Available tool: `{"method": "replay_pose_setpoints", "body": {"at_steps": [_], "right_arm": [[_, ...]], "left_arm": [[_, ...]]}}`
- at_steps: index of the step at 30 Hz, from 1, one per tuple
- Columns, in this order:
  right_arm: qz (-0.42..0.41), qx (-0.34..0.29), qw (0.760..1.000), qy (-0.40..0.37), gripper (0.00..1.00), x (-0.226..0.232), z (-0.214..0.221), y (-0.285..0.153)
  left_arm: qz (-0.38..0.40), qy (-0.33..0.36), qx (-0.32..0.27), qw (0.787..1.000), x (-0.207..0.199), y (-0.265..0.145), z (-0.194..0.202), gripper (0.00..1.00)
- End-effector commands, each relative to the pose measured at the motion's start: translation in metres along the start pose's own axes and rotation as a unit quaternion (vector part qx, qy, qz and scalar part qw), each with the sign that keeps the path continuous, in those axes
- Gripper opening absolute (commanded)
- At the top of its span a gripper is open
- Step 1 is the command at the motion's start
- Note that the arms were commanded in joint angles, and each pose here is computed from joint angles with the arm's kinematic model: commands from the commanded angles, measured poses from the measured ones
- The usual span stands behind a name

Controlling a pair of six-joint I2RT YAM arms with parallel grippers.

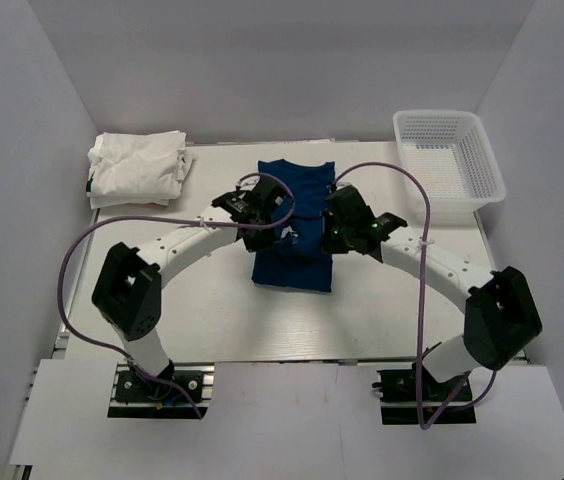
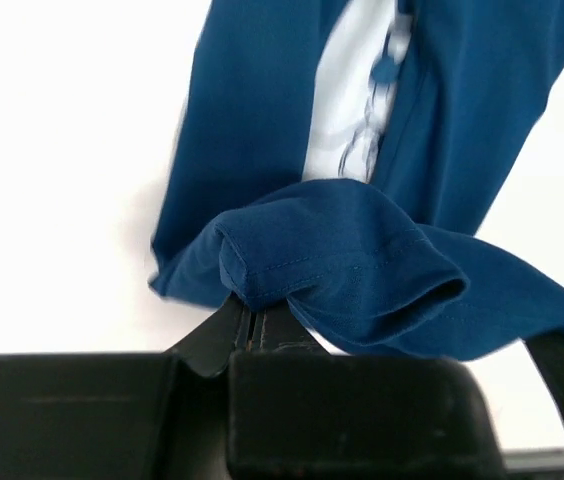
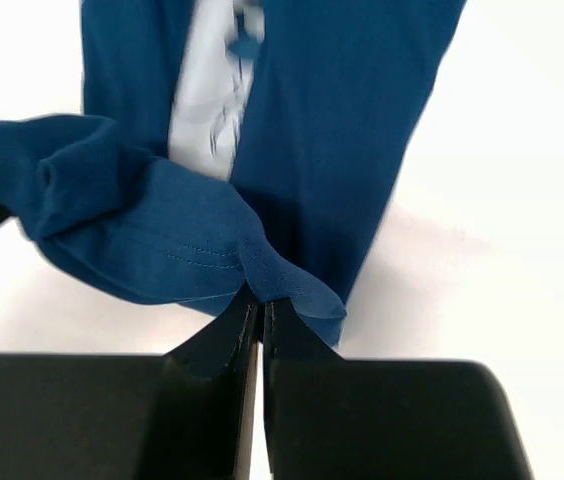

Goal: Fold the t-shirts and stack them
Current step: Fold the folded rectangular tshirt in 1/3 of the way

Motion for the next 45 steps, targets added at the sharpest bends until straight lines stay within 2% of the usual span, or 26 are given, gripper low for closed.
{"method": "replay_pose_setpoints", "body": {"at_steps": [1, 5, 11, 16, 23, 25, 26, 27, 28, 29, 32, 34, 35, 37, 38, 40, 43, 45], "right_arm": [[-0.02, -0.057, 0.998, -0.014, 0.0, 0.017, -0.045, 0.006], [-0.02, -0.036, 0.999, -0.016, 0.0, 0.015, -0.055, 0.024], [-0.012, -0.04, 0.999, -0.008, 0.0, 0.008, -0.078, 0.043], [-0.021, -0.007, 1.0, -0.004, 0.0, 0.004, -0.077, 0.06], [-0.029, 0.002, 1.0, 0.011, 0.0, -0.001, -0.084, 0.07], [-0.035, 0.011, 0.999, 0.006, 0.26, 0.001, -0.085, 0.075], [-0.032, 0.01, 0.999, 0.005, 0.46, 0.001, -0.085, 0.077], [-0.027, 0.02, 0.999, 0.004, 0.89, -0.002, -0.082, 0.078], [-0.031, 0.012, 0.999, 0.0, 0.9, 0.003, -0.089, 0.075], [-0.031, 0.014, 0.999, -0.003, 0.9, 0.003, -0.088, 0.074], [-0.079, 0.02, 0.996, -0.044, 0.9, 0.018, -0.079, 0.058], [-0.104, 0.042, 0.992, -0.051, 0.9, 0.02, -0.061, 0.059], [-0.115, 0.047, 0.991, -0.052, 0.9, 0.022, -0.058, 0.059], [-0.14, 0.063, 0.987, -0.054, 0.9, 0.029, -0.044, 0.062], [-0.156, 0.07, 0.984, -0.053, 0.9, 0.035, -0.041, 0.064], [-0.172, 0.069, 0.981, -0.057, 0.9, 0.045, -0.042, 0.065], [-0.185, 0.079, 0.978, -0.063, 0.9, 0.055, -0.038, 0.084], [-0.207, 0.062, 0.974, -0.066, 0.9, 0.075, -0.053, 0.085]], "left_arm": [[0.004, 0.024, -0.027, 0.999, 0.001, 0.005, -0.033, 0.0], [-0.001, 0.016, -0.03, 0.999, 0.006, 0.016, -0.054, 0.0], [0.026, 0.037, -0.048, 0.998, 0.001, 0.027, -0.079, 0.0], [0.028, 0.052, -0.021, 0.998, 0.001, 0.05, -0.082, 0.0], [0.033, 0.065, -0.005, 0.997, 0.002, 0.07, -0.082, 0.0], [0.041, 0.064, -0.011, 0.997, -0.003, 0.069, -0.089, 0.01], [0.035, 0.059, -0.004, 0.998, 0.002, 0.073, -0.09, 0.21], [0.034, 0.055, -0.007, 0.998, 0.004, 0.07, -0.098, 0.39], [0.031, 0.051, -0.002, 0.998, 0.003, 0.069, -0.098, 0.72], [0.025, 0.048, 0.007, 0.998, 0.009, 0.067, -0.097, 0.99], [0.0, 0.03, -0.006, 1.0, 0.024, 0.044, -0.103, 1.0], [-0.012, 0.022, 0.001, 1.0, 0.039, 0.039, -0.087, 1.0], [-0.002, 0.013, -0.021, 1.0, 0.041, 0.016, -0.089, 1.0], [-0.005, -0.004, -0.033, 0.999, 0.053, 0.002, -0.08, 1.0], [-0.015, -0.007, -0.014, 1.0, 0.063, 0.004, -0.058, 1.0], [-0.021, -0.023, -0.034, 0.999, 0.075, -0.02, -0.049, 1.0], [-0.038, -0.028, -0.01, 0.999, 0.097, -0.031, -0.008, 1.0], [-0.041, -0.038, -0.005, 0.998, 0.103, -0.037, 0.004, 1.0]]}}
Point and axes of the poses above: each gripper's point midway between its finger pads, its own y axis out along the fingers, its own x axis along the line the jaws close on, z = x × y, the point moved 1 cm from there along -y, back along the fingers, and after that the axes turned 14 degrees about y, right-handed, at the moved point
